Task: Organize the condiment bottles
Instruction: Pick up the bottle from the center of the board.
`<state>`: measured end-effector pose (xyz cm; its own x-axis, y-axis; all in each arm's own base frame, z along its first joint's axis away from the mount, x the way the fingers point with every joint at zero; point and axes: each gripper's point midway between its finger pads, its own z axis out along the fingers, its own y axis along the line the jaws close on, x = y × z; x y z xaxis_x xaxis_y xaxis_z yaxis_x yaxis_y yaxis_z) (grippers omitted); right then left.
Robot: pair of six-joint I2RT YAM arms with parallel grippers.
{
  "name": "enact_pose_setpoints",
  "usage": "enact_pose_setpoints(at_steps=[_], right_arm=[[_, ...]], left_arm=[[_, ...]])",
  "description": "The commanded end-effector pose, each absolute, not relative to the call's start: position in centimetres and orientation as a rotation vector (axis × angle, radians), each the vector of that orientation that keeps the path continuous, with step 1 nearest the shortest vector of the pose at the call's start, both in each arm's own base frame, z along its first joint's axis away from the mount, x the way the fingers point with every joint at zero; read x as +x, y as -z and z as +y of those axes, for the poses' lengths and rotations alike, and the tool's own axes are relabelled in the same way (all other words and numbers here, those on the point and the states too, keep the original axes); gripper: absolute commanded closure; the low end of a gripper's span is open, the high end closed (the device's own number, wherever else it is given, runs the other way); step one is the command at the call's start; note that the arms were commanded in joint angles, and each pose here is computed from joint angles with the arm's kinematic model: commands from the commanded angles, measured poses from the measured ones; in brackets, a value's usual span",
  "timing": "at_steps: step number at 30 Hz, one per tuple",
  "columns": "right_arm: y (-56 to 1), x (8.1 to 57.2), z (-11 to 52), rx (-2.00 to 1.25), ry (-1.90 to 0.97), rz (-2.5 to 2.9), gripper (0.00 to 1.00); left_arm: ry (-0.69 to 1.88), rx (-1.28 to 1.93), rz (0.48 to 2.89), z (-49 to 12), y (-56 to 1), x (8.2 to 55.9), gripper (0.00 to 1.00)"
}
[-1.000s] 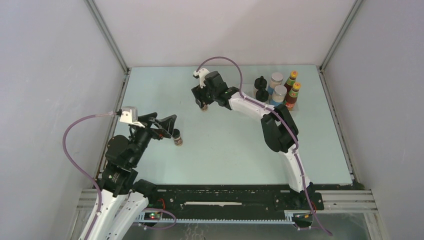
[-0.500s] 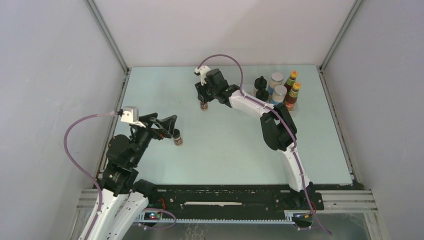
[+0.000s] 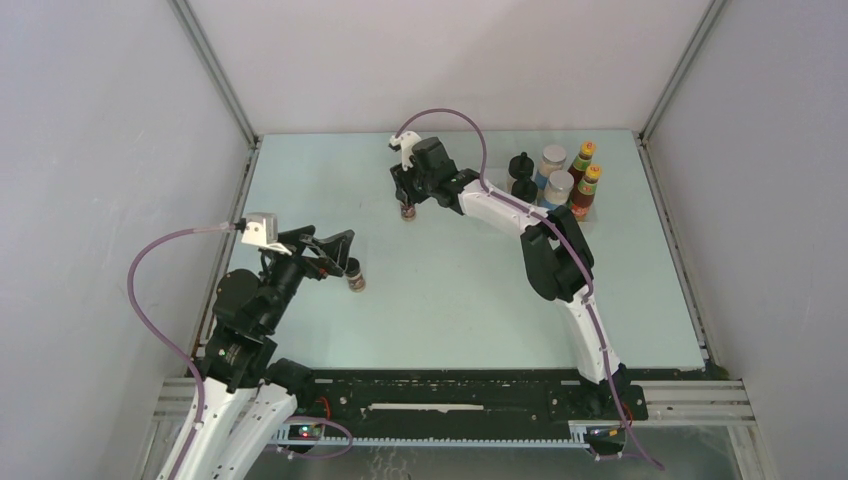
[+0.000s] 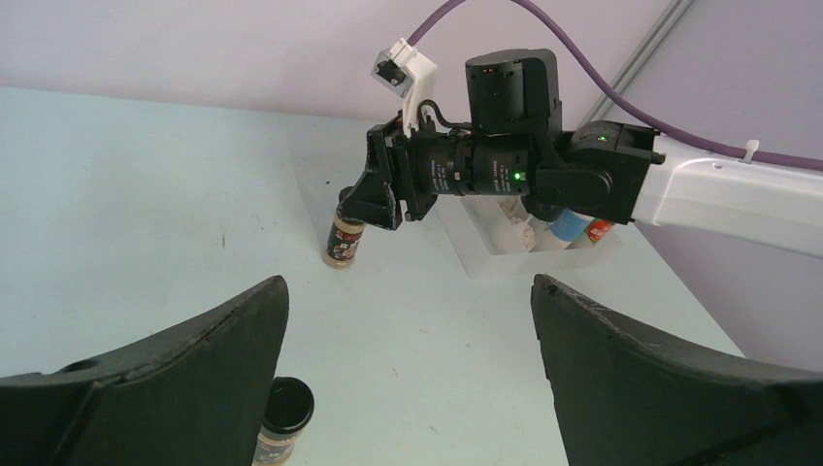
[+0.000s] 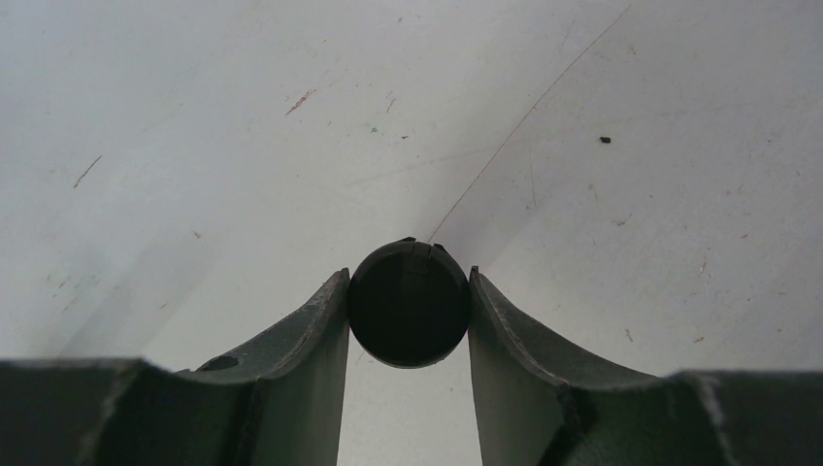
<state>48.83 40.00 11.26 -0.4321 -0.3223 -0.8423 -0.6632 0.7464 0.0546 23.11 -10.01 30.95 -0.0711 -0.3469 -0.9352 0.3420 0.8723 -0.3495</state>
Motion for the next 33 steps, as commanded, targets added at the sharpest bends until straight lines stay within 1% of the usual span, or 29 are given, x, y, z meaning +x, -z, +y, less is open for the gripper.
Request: enact_pose_setpoints(at_steps=[1, 21, 33], right_arm=[[-13.7, 49.7, 39.5, -0.705, -0.464, 2.01, 1.0], [-19.7, 49.6, 37.9, -0.648, -0.417, 1.921, 1.0], [-24.6, 50.2, 33.0, -0.508, -0.334, 1.875, 1.0]], left_arm=[[0.548, 0.005, 1.53, -9.9, -30.5, 23.5, 0.01], [0.548, 0.006, 1.521, -9.8, -30.5, 23.2, 0.01], [0.553, 0.002, 1.516, -9.8, -30.4, 23.1, 0.01]])
